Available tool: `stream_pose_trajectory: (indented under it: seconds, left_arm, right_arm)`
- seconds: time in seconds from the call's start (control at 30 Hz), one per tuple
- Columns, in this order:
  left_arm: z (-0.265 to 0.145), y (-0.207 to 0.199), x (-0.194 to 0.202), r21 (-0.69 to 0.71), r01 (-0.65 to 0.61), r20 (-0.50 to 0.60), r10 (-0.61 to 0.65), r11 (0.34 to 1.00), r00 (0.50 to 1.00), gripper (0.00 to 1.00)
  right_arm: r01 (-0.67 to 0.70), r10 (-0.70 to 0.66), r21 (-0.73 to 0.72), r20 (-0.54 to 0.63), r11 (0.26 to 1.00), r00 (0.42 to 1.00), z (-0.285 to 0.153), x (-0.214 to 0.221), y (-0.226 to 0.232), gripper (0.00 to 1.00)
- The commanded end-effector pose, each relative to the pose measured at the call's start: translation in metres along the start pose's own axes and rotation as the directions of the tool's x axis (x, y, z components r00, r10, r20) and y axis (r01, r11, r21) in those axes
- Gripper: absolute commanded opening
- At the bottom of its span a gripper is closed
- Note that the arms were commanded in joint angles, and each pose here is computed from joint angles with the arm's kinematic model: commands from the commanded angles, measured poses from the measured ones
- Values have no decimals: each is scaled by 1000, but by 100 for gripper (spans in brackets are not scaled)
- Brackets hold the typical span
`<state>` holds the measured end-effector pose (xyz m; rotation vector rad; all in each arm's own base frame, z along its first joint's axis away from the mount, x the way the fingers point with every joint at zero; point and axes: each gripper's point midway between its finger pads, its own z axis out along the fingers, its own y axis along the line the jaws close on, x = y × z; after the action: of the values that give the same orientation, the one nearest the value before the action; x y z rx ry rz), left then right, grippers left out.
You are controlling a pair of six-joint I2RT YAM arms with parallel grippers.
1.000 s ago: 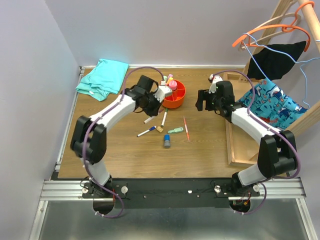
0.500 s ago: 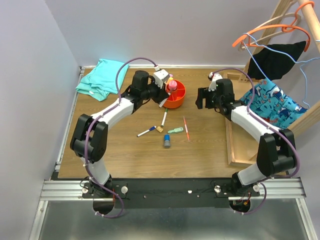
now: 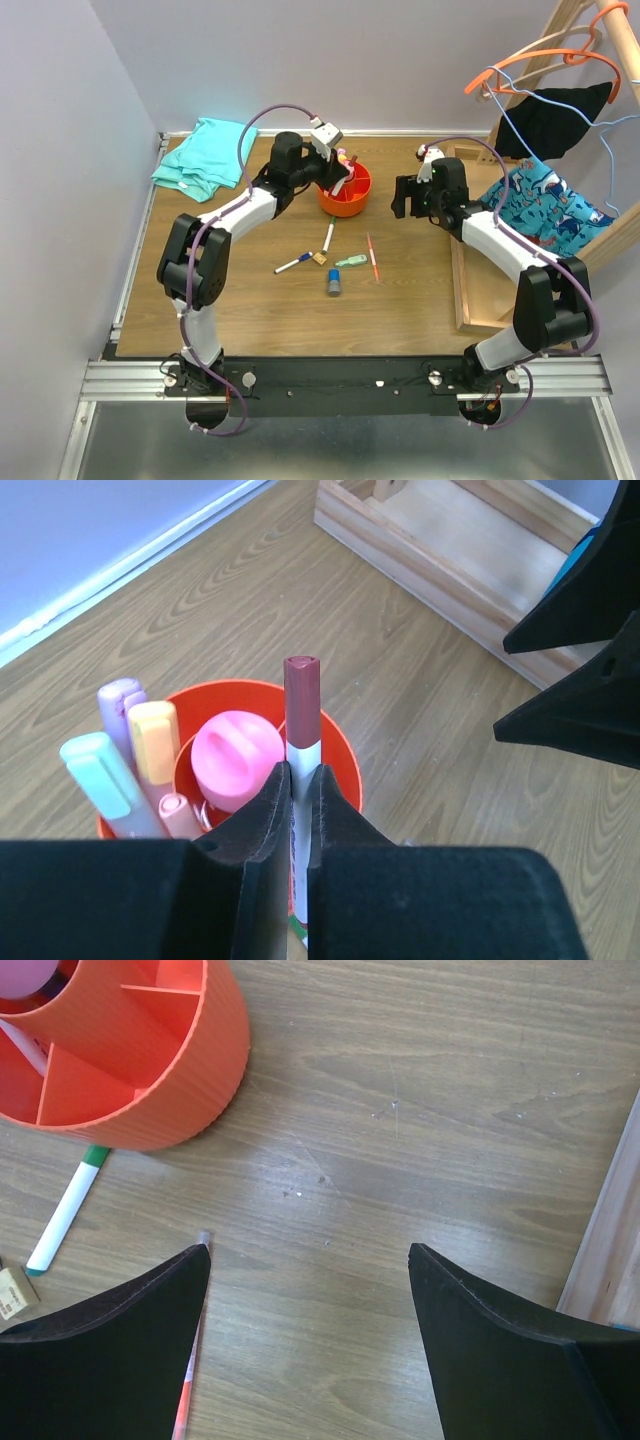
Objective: Sort the stationery into containers
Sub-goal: Place the pen in the storage box.
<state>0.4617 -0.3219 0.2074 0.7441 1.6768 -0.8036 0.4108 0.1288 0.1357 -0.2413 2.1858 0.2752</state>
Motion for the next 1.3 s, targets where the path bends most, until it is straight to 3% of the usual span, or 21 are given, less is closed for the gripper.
stream_pose_trajectory:
  seconds: [0.0, 0.2, 0.57, 0.77, 0.9, 1.1, 1.2, 1.23, 1.27]
  left_arm:
    - [15, -9, -12, 114, -78, 74, 70, 990, 995, 13]
    - [24, -8, 3, 157, -164, 59, 156, 974, 986, 13]
    - [24, -3, 31, 159, -201, 18, 201, 967, 979, 14]
    - [25, -1, 40, 165, -206, 2, 209, 964, 978, 20]
    - [21, -4, 34, 164, -207, 9, 209, 964, 978, 35]
    - [3, -14, 15, 160, -197, -12, 201, 967, 980, 41]
    - [-20, -27, 5, 160, -176, -32, 183, 971, 983, 41]
    - [-36, -33, -15, 139, -194, -8, 197, 971, 980, 41]
    - [-46, -35, -9, 125, -174, -52, 182, 977, 982, 42]
  right_arm:
    - [16, -16, 50, -1, 999, 1000, 2, -1, -11, 88]
    - [16, -16, 51, -10, 999, 1000, 4, 0, -11, 88]
    - [16, -14, 51, -29, 999, 999, 8, 5, -12, 88]
    - [16, -14, 46, -29, 999, 999, 11, 3, -11, 88]
    - [16, -14, 44, -28, 999, 1000, 12, 3, -11, 88]
    - [16, -15, 42, -19, 999, 1000, 9, 0, -10, 88]
    - [18, -18, 46, -6, 999, 1000, 6, -4, -10, 88]
    - [19, -19, 46, -3, 999, 1000, 5, -4, -10, 88]
    - [18, -18, 46, 1, 999, 1000, 4, -4, -10, 88]
